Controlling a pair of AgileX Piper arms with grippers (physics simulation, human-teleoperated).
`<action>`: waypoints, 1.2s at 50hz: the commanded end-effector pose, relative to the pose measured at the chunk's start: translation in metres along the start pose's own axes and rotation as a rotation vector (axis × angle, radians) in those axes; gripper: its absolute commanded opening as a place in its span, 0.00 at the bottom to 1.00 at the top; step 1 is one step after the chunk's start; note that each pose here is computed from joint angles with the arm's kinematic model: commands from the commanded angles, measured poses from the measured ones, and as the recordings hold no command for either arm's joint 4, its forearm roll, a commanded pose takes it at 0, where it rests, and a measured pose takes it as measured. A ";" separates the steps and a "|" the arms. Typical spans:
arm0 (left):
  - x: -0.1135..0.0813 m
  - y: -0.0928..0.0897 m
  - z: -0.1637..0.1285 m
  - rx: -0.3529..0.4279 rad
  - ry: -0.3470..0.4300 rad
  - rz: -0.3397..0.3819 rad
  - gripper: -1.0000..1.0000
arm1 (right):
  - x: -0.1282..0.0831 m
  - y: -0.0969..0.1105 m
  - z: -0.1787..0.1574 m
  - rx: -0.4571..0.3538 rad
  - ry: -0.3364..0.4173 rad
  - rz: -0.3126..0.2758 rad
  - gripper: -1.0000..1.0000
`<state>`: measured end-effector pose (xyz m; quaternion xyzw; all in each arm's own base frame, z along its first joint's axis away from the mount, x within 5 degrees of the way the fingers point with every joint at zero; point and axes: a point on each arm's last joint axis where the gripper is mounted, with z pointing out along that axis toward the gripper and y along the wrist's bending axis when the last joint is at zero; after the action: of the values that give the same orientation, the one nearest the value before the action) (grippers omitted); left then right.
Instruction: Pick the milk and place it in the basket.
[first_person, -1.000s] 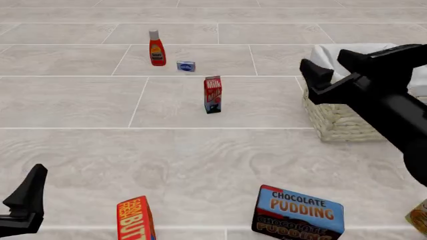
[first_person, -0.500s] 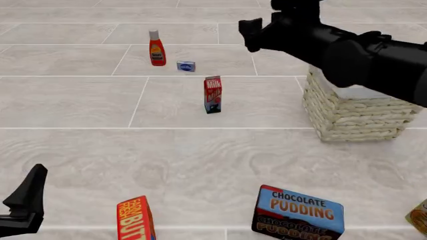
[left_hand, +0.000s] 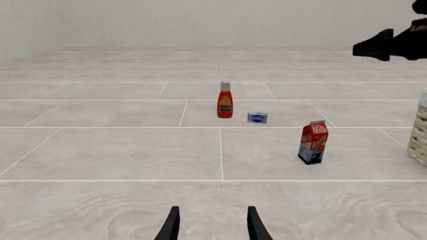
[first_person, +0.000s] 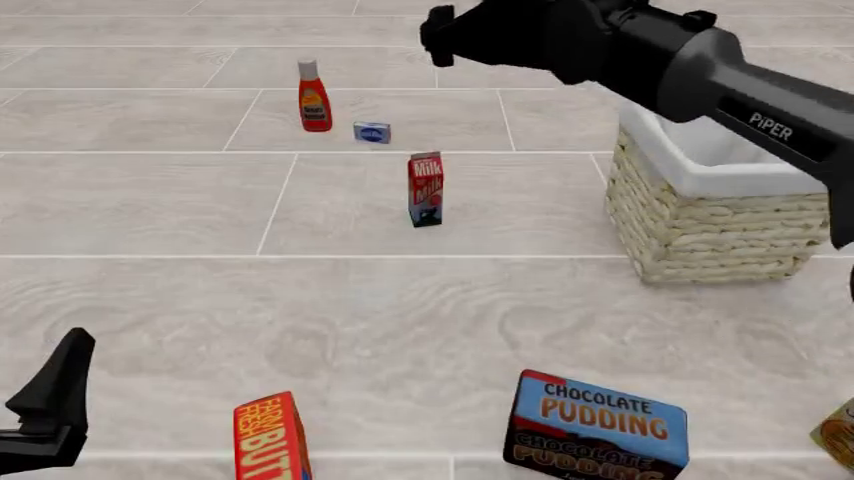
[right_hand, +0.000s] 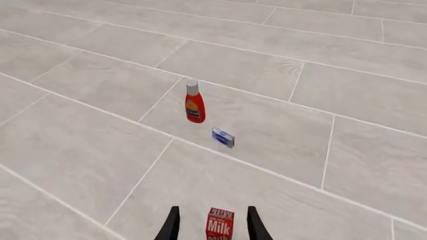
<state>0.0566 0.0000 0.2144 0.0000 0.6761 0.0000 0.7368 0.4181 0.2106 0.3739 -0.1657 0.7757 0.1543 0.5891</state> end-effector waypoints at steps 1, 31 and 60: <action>0.000 0.000 0.000 0.000 0.000 0.000 1.00 | 0.008 -0.005 0.033 0.013 0.071 0.043 1.00; 0.000 0.000 0.000 0.000 0.000 0.000 1.00 | 0.050 -0.015 0.080 0.036 0.182 0.077 1.00; 0.000 0.000 0.000 0.000 0.000 0.000 1.00 | 0.094 -0.020 0.113 0.051 0.239 0.125 1.00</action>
<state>0.0566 0.0000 0.2144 0.0000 0.6761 0.0000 0.7368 0.4951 0.2346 0.2701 -0.1270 0.8469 0.1494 0.4942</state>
